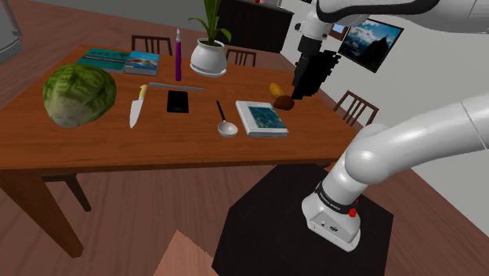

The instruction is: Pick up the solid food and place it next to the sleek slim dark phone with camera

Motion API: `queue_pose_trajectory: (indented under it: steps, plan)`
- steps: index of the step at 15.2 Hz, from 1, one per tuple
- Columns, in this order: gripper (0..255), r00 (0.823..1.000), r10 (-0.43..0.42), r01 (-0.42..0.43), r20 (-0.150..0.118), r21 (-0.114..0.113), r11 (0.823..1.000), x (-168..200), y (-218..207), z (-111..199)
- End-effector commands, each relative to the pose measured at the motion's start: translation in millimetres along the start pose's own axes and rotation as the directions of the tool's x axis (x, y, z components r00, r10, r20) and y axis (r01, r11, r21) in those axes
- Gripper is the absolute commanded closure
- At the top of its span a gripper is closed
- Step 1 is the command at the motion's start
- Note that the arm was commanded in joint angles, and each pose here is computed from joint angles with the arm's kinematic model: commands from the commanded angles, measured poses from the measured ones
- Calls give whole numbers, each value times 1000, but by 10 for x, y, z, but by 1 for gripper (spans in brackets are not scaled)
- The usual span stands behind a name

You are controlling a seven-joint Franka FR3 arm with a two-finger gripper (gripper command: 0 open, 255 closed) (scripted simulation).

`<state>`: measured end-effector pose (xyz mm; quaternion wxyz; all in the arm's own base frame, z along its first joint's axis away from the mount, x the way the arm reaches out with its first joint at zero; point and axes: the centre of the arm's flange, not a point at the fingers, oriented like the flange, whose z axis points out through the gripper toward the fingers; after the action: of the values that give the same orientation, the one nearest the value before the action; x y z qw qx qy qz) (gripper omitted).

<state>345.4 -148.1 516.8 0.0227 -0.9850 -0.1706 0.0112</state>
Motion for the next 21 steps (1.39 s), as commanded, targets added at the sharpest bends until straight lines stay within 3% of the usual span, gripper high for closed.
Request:
queue_pose_trajectory:
  steps: [1, 4, 8, 13, 19, 21]
  plan:
    - [0, 998, -64, 64, 4, 28, 998, -50, 303, 119]
    - [0, 989, -151, 150, 7, 71, 986, -13, 720, 301]
    - [0, 964, -265, 262, 5, 128, 956, 90, 1256, 571]
    - [0, 916, -402, 395, -7, 198, 897, 299, 1880, 952]
    - [0, 838, -544, 531, -32, 273, 802, 630, 2504, 1433]
    - [0, 838, -544, 531, -32, 273, 802, 617, 2478, 1535]
